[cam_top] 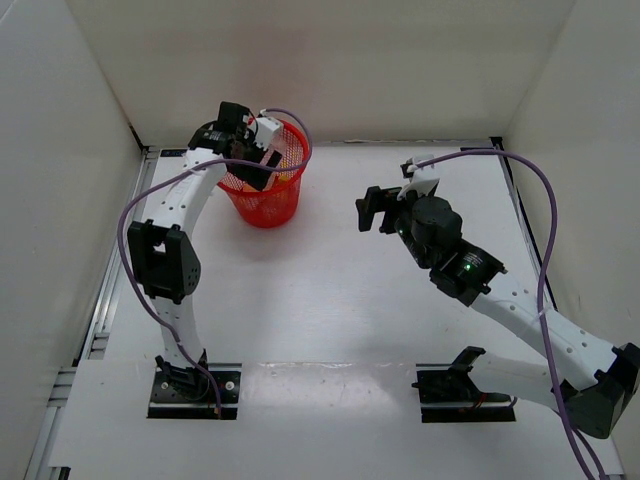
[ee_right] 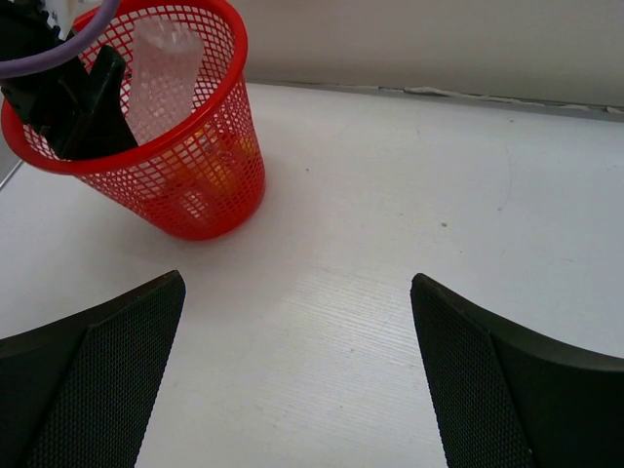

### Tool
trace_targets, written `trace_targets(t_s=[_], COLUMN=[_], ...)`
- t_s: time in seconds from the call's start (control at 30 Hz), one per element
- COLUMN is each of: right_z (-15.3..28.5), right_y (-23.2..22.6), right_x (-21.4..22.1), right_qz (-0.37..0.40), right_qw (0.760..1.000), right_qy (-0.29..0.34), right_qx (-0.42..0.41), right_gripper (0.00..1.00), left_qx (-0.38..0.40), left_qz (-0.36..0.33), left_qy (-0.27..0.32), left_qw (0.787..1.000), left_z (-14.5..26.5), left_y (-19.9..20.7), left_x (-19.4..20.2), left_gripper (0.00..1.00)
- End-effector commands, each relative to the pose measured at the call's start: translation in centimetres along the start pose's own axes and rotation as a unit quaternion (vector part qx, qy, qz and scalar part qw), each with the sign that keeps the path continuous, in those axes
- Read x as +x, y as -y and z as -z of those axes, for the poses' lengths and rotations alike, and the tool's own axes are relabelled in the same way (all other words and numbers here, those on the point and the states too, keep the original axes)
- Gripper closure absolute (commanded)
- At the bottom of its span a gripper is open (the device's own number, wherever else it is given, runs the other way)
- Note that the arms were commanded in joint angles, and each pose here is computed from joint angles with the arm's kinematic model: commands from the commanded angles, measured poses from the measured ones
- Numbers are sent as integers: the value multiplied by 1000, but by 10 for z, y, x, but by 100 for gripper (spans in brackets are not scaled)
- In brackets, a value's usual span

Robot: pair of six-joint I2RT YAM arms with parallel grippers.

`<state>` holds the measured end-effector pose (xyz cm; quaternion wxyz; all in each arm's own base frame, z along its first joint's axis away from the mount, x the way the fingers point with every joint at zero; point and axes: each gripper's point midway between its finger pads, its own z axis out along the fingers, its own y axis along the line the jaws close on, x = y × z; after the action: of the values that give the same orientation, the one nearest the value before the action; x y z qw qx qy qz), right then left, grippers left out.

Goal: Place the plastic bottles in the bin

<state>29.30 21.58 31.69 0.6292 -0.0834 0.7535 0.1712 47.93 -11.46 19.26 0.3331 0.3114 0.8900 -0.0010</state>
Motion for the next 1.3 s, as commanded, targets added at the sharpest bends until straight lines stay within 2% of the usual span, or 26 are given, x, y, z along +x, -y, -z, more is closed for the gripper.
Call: trace_targets(t_s=[0.0,0.2,0.3,0.4,0.43,0.5,0.63,0.67,0.7,0.73,0.77,0.8,0.83,0.87,0.9,0.97,1.0,1.1,1.2,1.27], right_z=[1,3,1,1,2,3,10,13,16,23,27,33,46,53,68,87,101,118,126,128], right_y=[3,-1,-1,0,0,10,44,51,62,77,87,98,115,125,135,161,167,180,186,189], right_x=[-11,-17,-14,-10,-13,-1,27,35,57,60,68,77,95,103,97,124,117,133,144,156], right_qz=[-5,-8,-6,-2,-2,4,-24,-32,-34,-50,-73,-85,-99,-125,-148,-168,-192,-221,-245,-247], right_qw=[1000,1000,1000,1000,1000,1000,994,992,989,986,982,979,973,967,963,945,940,928,919,915], right_qy=[16,19,15,8,7,-16,-71,-81,-102,-94,-91,-90,-86,-74,-36,-14,24,66,81,68], right_qx=[7,-3,-2,0,0,18,77,89,104,126,145,164,190,211,222,280,282,292,298,311], right_gripper=[0,0,0,0,0,0,0,0,0,0,0,0,0,0,0,0,0,0,0,0], left_qx=[-2,-28,-63,-141,-182,-253,-330,-335,-313,-281,-286,-268,-277,-291,-287,-289,-278,-264,-264,-255], left_qz=[26,42,59,106,131,155,190,218,236,252,288,308,320,334,334,330,323,337,373,380], left_qy=[38,87,142,199,222,222,111,55,17,5,-16,-48,-52,-64,-81,-93,-108,-124,-135,-139], left_qw=[999,995,986,964,949,929,918,915,920,926,914,911,904,894,894,894,898,895,879,878], left_z=[34,83,130,192,215,247,246,235,226,215,215,203,200,203,196,191,184,172,167,164], left_y=[-7,-28,-42,-75,-98,-122,-149,-150,-139,-128,-129,-106,-103,-101,-81,-66,-48,-27,-17,-13], left_x=[-11,-23,-48,-60,-58,-32,69,120,150,170,203,239,256,280,305,326,342,359,368,369], left_gripper=[0,0,0,0,0,0,0,0,0,0,0,0,0,0,0,0,0,0,0,0])
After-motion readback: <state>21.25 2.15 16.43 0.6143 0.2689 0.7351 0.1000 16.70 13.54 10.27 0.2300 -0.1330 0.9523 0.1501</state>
